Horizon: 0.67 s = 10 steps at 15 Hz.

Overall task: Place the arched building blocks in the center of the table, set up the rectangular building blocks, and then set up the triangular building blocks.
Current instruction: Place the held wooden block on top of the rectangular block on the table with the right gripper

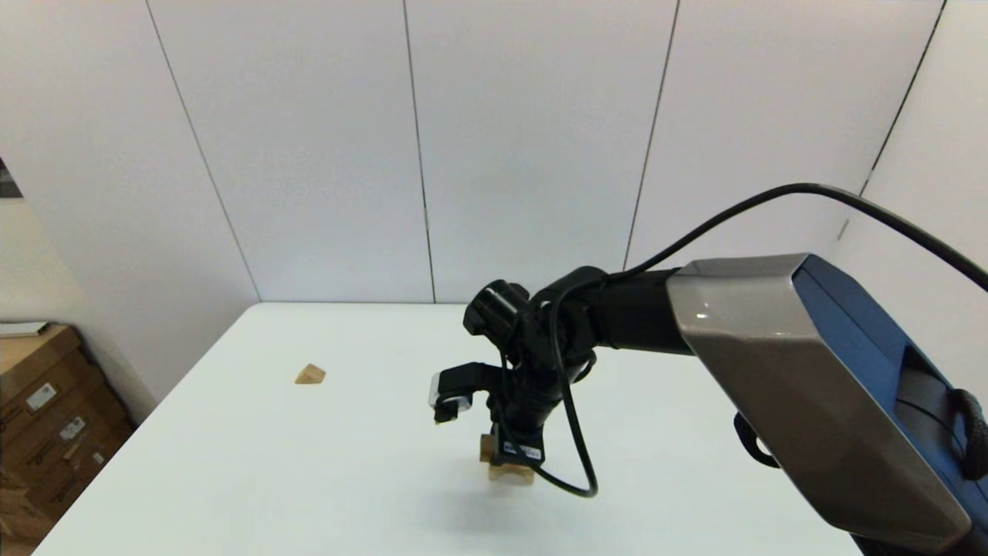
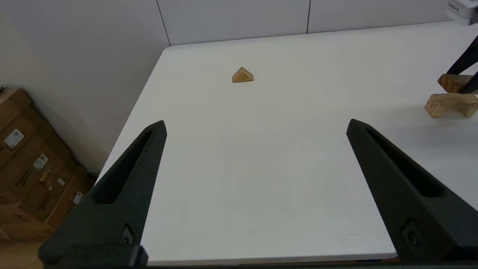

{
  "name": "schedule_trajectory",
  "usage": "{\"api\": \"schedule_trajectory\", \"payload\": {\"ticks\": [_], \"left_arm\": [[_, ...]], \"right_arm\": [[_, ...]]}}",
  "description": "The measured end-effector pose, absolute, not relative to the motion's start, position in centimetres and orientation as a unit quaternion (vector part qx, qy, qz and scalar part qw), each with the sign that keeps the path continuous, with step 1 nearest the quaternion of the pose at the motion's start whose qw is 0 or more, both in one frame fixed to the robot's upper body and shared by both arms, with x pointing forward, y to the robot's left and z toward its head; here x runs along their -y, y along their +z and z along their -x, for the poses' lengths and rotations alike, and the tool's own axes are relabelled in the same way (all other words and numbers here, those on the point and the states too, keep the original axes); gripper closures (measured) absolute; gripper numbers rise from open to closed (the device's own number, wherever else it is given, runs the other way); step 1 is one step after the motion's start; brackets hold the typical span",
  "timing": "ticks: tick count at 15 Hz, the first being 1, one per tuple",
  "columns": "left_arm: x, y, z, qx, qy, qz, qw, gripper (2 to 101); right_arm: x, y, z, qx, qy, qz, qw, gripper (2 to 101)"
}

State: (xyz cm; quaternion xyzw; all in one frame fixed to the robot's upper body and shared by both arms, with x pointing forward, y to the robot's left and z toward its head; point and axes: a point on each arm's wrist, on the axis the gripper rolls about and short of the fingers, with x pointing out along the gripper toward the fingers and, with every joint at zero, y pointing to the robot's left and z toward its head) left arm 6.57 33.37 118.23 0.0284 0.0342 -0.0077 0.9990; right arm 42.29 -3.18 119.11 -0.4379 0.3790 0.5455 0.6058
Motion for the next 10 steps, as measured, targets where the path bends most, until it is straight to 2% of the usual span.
{"api": "schedule_trajectory", "payload": {"ticks": [10], "left_arm": [[-33.4, 118.2, -6.6, -0.034, -0.008, -0.028, 0.999, 5.4]], "right_arm": [[4.2, 118.5, -43.4, -0.389, 0.532, 0.444, 0.607, 78.1]]}}
